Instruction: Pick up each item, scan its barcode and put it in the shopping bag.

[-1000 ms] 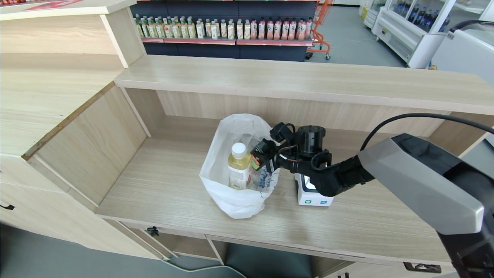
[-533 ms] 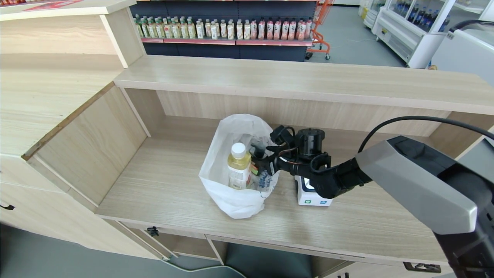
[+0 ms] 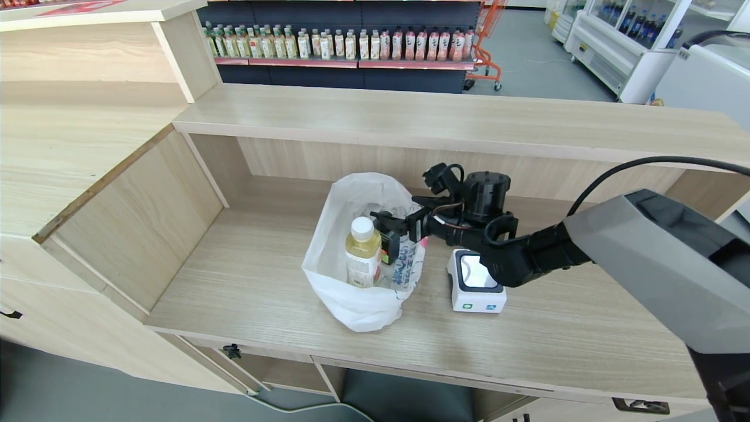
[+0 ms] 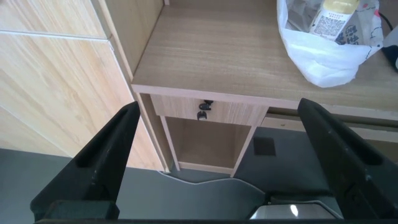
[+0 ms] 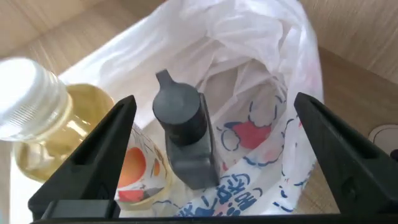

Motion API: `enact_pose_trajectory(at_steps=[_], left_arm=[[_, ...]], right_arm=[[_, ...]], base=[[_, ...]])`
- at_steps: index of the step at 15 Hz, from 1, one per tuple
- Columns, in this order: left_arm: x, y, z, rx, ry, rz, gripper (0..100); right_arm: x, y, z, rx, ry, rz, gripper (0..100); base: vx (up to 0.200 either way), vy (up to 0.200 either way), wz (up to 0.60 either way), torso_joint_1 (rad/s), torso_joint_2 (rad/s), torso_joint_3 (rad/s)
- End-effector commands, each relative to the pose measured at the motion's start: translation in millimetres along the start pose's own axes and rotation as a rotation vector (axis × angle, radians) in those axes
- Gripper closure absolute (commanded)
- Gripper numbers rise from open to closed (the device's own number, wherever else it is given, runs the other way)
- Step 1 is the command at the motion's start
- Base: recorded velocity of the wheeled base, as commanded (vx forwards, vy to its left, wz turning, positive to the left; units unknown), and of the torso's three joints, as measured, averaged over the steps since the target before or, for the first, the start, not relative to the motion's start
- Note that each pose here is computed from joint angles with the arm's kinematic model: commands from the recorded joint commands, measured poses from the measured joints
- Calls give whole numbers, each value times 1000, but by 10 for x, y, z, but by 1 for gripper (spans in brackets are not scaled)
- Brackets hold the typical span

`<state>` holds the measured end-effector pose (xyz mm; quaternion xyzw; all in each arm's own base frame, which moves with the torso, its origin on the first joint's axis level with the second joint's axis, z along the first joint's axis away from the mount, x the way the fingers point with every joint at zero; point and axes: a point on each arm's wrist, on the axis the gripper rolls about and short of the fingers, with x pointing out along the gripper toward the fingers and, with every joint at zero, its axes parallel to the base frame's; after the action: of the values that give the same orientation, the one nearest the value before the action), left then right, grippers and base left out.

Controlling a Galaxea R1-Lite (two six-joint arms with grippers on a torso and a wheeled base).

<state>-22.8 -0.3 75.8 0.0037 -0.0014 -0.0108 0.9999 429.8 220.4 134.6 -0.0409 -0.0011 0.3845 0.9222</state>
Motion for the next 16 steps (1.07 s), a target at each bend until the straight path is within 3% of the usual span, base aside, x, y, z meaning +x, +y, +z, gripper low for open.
enact_pose_trajectory(at_steps=[1, 4, 6, 12, 16], left_arm=[[1, 0, 1, -1, 1, 0, 0], [1, 0, 1, -1, 1, 0, 0], [1, 0, 1, -1, 1, 0, 0], [1, 0, 1, -1, 1, 0, 0], [1, 0, 1, -7, 1, 0, 0]], right_arm=[[-292, 70, 700, 41, -88, 6, 0], [-755, 93, 1122, 68, -105, -28, 0], [-1223, 18, 1218, 76, -87, -95, 0], [-2542, -430, 918, 117, 32, -456, 0], [-3105, -195, 674, 160, 91, -558, 0]], base=[[0, 0, 0, 0, 0, 0], [0, 0, 0, 0, 0, 0], [0, 0, 0, 0, 0, 0], [0, 0, 0, 0, 0, 0], [0, 0, 0, 0, 0, 0]])
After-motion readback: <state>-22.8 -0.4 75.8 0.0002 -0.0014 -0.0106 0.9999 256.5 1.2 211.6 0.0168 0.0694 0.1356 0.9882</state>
